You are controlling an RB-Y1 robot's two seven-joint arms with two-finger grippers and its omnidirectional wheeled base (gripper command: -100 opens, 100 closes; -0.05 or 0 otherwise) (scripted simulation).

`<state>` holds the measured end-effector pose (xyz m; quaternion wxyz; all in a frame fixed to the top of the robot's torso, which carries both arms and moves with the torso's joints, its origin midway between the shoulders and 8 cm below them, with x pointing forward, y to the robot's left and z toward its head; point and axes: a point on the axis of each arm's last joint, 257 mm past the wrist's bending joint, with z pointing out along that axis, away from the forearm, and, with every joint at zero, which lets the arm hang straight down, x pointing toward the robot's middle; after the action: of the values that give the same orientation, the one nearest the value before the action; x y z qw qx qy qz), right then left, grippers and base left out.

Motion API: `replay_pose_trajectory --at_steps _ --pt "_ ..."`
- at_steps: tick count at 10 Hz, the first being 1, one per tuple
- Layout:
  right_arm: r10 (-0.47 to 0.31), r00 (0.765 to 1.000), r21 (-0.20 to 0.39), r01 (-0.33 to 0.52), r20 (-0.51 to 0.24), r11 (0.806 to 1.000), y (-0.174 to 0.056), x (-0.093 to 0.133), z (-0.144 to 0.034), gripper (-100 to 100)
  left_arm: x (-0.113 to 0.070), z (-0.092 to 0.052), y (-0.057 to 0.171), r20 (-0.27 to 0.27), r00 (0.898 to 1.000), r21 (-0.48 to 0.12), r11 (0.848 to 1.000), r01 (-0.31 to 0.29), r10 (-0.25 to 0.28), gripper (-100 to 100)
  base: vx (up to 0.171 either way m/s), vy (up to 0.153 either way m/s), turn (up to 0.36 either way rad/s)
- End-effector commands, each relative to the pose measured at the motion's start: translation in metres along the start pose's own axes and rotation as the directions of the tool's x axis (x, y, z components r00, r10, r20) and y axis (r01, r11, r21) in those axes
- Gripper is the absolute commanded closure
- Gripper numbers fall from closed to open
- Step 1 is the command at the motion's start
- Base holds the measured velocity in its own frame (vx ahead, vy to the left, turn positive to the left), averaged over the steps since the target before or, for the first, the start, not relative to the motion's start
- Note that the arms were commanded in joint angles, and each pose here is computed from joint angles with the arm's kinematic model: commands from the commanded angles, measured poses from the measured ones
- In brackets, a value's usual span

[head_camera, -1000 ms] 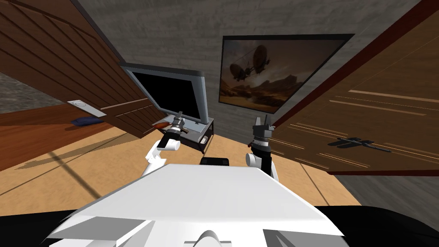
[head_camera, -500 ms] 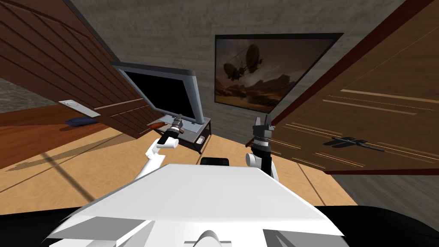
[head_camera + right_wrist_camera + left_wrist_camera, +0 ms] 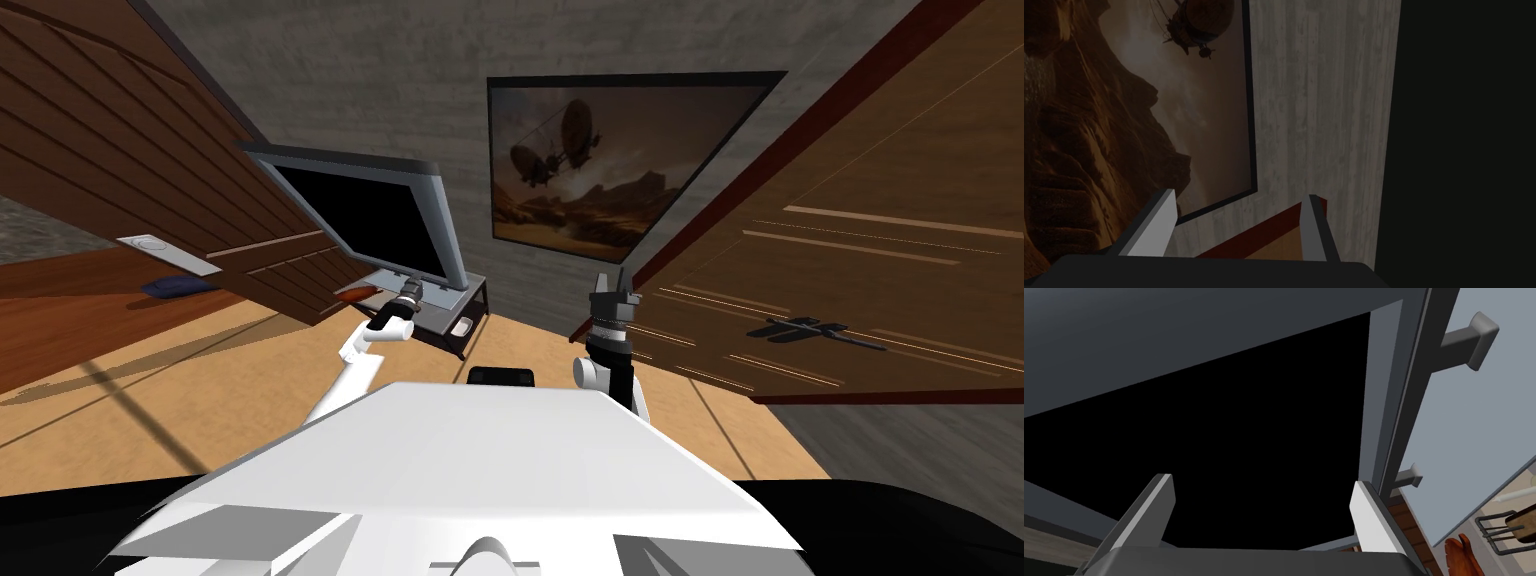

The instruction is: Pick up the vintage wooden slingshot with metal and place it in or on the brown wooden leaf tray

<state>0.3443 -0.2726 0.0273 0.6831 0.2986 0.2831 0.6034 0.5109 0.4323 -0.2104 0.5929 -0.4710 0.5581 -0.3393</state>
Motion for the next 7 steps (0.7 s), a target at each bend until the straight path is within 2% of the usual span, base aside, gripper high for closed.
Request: replay_pose_trajectory --at_steps 1,2,3,4,7 --pt "0.0 1.0 0.0 0.0 0.0 1.0 0.0 0.0 0.0 0 -0.006 0.001 0.026 0.005 1.0 -0.065 0.998 -0.009 0.009 -100 0.024 -0.104 -0.013" --pt "0.0 1.0 0.0 0.0 0.0 1.0 0.0 0.0 0.0 0 -0.016 0.006 0.037 0.012 1.0 -0.108 0.994 -0.028 0.029 -100 0.034 -0.088 -0.033" --pt "0.0 1.0 0.0 0.0 0.0 1.0 0.0 0.0 0.0 0 -0.016 0.004 0.054 0.012 1.0 -0.146 0.989 -0.026 0.028 -100 0.028 -0.085 -0.028" --pt "0.0 1.0 0.0 0.0 0.0 1.0 0.0 0.0 0.0 0 -0.016 0.004 0.054 0.012 1.0 -0.146 0.989 -0.026 0.028 -100 0.009 -0.047 0.002" --pt "0.0 1.0 0.0 0.0 0.0 1.0 0.0 0.0 0.0 0 -0.036 0.009 0.093 0.018 0.998 -0.27 0.961 -0.056 0.063 -100 0.035 -0.077 -0.039"
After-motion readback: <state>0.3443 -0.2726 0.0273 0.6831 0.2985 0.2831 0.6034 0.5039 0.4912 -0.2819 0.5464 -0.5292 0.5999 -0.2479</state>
